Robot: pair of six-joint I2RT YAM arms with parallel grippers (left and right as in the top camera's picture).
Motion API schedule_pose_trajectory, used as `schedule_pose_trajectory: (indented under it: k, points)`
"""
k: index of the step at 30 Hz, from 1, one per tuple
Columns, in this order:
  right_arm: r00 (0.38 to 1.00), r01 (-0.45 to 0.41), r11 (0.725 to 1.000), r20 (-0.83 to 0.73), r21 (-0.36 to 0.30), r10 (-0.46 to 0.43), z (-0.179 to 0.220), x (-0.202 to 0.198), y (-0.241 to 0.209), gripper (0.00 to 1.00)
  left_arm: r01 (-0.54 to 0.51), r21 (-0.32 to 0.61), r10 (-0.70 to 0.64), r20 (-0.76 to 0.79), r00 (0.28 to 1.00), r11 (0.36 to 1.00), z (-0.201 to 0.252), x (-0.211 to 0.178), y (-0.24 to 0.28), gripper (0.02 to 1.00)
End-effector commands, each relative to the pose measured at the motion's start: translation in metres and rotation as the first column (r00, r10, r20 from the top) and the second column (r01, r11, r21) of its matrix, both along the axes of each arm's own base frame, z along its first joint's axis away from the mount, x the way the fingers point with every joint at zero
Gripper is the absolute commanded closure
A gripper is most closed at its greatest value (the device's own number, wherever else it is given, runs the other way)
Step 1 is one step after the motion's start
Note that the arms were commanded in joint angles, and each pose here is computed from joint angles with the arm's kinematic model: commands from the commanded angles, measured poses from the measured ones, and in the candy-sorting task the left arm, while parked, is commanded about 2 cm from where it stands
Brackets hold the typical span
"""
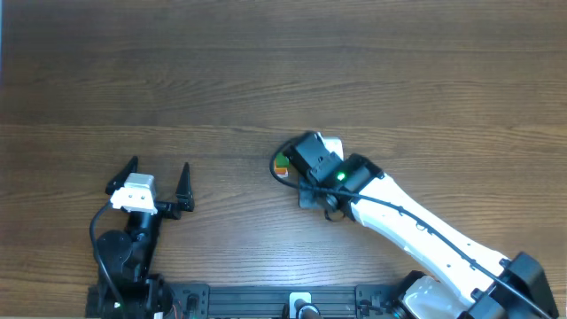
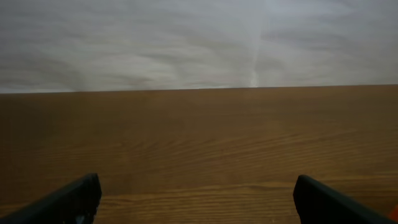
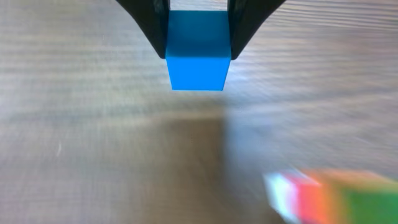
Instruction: Stack Cubes
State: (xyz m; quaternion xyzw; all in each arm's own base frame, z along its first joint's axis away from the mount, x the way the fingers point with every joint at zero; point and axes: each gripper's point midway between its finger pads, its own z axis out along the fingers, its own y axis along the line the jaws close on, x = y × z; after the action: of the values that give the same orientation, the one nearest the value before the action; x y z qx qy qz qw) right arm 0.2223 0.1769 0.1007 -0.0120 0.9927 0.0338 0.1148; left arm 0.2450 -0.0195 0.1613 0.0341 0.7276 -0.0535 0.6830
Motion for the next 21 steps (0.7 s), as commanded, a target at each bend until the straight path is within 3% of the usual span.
schedule_pose_trajectory:
  k: [1, 7, 21]
  points:
    - [0.997, 0.003, 1.000, 0.076, -0.025, -0.001, 0.050, 0.029, 0.008, 0.989, 0.005, 0.014, -0.005, 0.005, 1.000, 1.000, -0.001, 0.000, 0.000, 0.018]
    - [0.998, -0.008, 1.000, 0.068, -0.014, 0.009, 0.066, 0.055, 0.037, 0.989, 0.005, 0.014, -0.005, 0.005, 1.000, 1.000, -0.001, 0.000, 0.000, 0.018]
    - [0.998, -0.057, 0.998, -0.022, -0.017, 0.056, 0.037, 0.064, 0.078, 0.989, 0.005, 0.014, -0.005, 0.005, 1.000, 1.000, -0.001, 0.000, 0.000, 0.020]
